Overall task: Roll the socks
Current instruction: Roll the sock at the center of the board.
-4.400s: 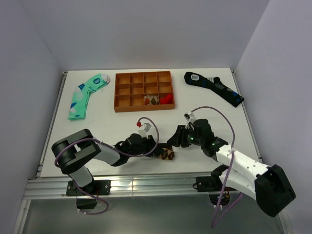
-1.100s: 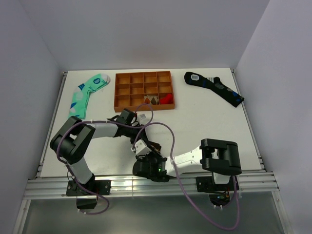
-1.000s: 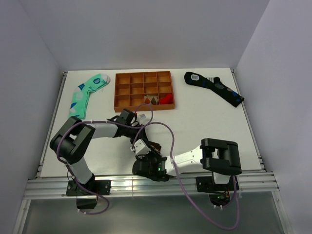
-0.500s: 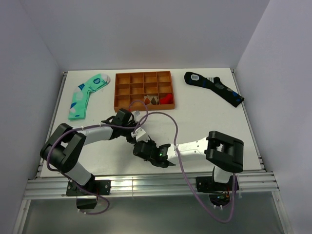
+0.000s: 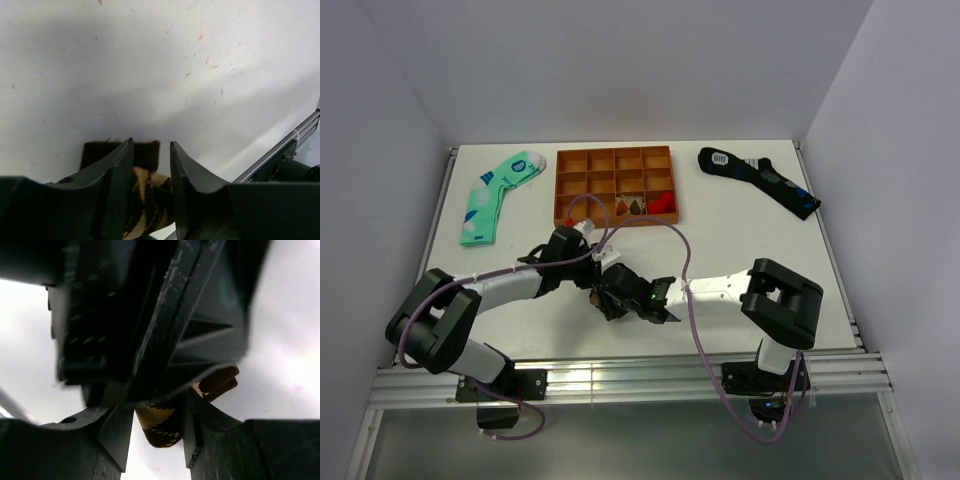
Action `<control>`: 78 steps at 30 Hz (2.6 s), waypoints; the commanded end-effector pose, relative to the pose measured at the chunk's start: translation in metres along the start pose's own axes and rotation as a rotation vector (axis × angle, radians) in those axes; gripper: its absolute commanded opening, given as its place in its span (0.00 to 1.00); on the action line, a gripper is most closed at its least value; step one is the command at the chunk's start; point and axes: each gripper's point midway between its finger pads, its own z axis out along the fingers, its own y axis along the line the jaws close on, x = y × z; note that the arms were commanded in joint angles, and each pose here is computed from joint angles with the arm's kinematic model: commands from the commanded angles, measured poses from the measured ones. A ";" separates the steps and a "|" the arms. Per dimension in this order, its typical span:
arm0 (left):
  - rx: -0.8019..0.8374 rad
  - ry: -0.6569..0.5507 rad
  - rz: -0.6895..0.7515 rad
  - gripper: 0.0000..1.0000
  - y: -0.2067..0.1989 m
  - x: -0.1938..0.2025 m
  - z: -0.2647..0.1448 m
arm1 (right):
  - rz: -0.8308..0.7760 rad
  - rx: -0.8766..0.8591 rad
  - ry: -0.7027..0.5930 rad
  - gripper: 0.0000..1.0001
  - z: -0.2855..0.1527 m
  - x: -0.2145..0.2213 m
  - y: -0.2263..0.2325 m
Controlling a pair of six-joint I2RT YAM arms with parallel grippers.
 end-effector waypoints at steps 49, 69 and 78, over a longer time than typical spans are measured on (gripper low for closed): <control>-0.078 -0.537 -0.303 0.50 0.057 0.003 -0.087 | 0.287 -0.193 0.573 0.28 0.016 0.059 -0.009; 0.018 -0.587 -0.374 0.51 0.036 0.026 -0.070 | 0.443 -0.228 0.614 0.28 0.025 0.073 -0.009; 0.078 -0.609 -0.372 0.50 0.034 0.041 -0.076 | 0.467 -0.199 0.621 0.28 0.028 0.074 -0.013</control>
